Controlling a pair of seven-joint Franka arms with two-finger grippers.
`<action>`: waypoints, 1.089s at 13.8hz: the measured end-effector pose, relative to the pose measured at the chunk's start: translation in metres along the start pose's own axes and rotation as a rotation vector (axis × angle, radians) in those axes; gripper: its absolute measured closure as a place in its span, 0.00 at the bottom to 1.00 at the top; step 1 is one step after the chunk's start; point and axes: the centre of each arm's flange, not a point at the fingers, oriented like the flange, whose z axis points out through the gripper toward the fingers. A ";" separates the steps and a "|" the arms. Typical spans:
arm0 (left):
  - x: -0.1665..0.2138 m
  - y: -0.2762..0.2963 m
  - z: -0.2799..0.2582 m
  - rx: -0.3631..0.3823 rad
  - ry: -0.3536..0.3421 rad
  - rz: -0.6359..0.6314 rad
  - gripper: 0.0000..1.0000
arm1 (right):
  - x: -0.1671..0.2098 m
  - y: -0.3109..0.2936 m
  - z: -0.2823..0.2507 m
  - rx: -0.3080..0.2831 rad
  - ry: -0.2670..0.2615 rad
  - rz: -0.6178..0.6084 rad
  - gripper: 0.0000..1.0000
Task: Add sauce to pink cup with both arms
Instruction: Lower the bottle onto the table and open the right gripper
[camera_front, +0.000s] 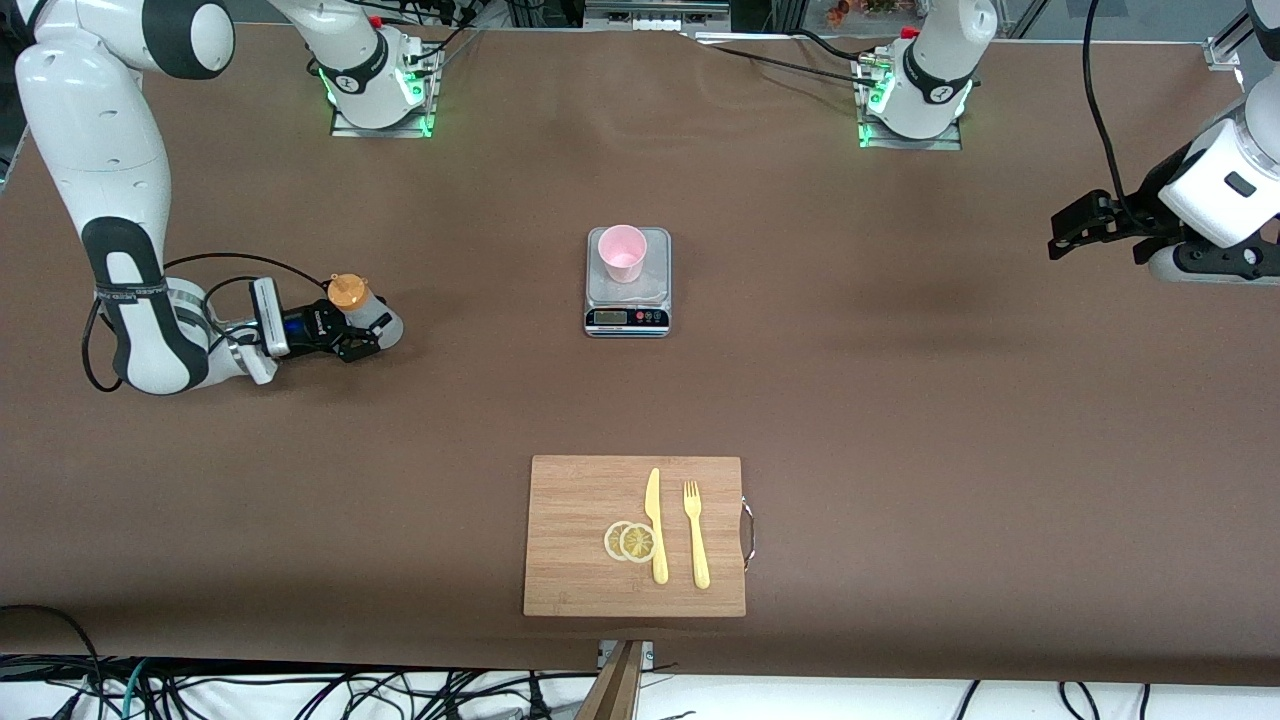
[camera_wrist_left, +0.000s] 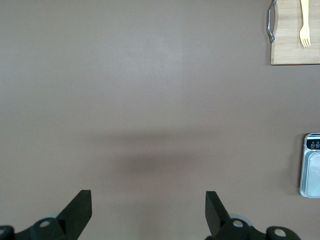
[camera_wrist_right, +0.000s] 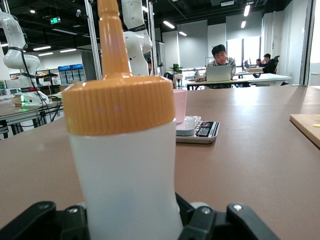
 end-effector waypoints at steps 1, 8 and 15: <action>0.000 0.000 0.000 0.000 0.000 0.000 0.00 | -0.001 0.000 0.000 0.000 0.002 0.002 0.69; 0.000 0.000 0.000 0.000 0.000 0.000 0.00 | -0.004 -0.002 -0.003 -0.012 0.006 0.018 0.38; 0.000 0.000 0.000 0.000 0.000 0.000 0.00 | -0.002 -0.002 -0.010 -0.026 0.005 0.042 0.00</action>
